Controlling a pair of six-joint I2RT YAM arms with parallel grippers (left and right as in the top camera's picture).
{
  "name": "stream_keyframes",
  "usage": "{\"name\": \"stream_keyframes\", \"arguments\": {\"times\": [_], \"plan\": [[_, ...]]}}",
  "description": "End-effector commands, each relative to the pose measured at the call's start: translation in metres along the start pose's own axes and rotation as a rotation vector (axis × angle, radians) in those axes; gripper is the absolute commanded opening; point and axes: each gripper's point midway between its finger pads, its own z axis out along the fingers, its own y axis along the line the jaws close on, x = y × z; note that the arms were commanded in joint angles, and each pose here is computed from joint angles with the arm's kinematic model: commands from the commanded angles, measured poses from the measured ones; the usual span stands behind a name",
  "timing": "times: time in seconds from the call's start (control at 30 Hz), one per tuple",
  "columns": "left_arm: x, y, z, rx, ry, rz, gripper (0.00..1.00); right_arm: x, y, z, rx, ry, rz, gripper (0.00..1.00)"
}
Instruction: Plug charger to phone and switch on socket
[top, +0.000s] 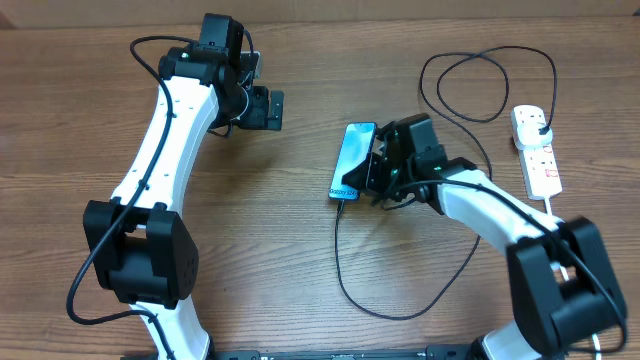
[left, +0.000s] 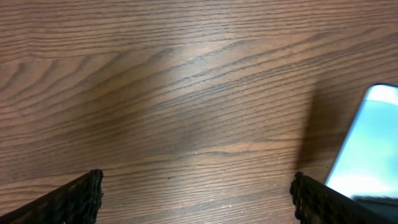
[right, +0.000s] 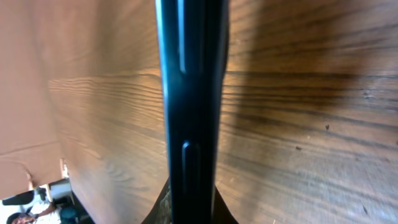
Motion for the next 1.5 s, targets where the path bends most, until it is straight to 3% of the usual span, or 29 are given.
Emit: {"name": "stream_keyframes", "arguments": {"times": [0.0,0.43,0.73,1.17,1.47], "plan": [[-0.002,0.009,-0.002,-0.034,-0.011,-0.018,1.00,0.007,0.001,0.018,-0.003,0.035,-0.034,0.04],[-0.002,0.009,-0.002,-0.034,-0.011,-0.018,1.00,0.010,0.003,0.035,-0.014,0.041,-0.063,0.04],[-0.002,0.009,-0.002,-0.034,-0.011,-0.018,1.00,-0.006,0.001,0.038,0.025,-0.048,-0.072,0.04],[-0.002,0.009,-0.002,-0.034,-0.011,-0.018,1.00,0.011,0.029,0.065,0.081,-0.124,-0.226,0.04],[-0.002,0.009,-0.002,-0.035,-0.011,-0.018,1.00,0.017,0.033,0.067,0.078,-0.115,-0.237,0.06]]}}
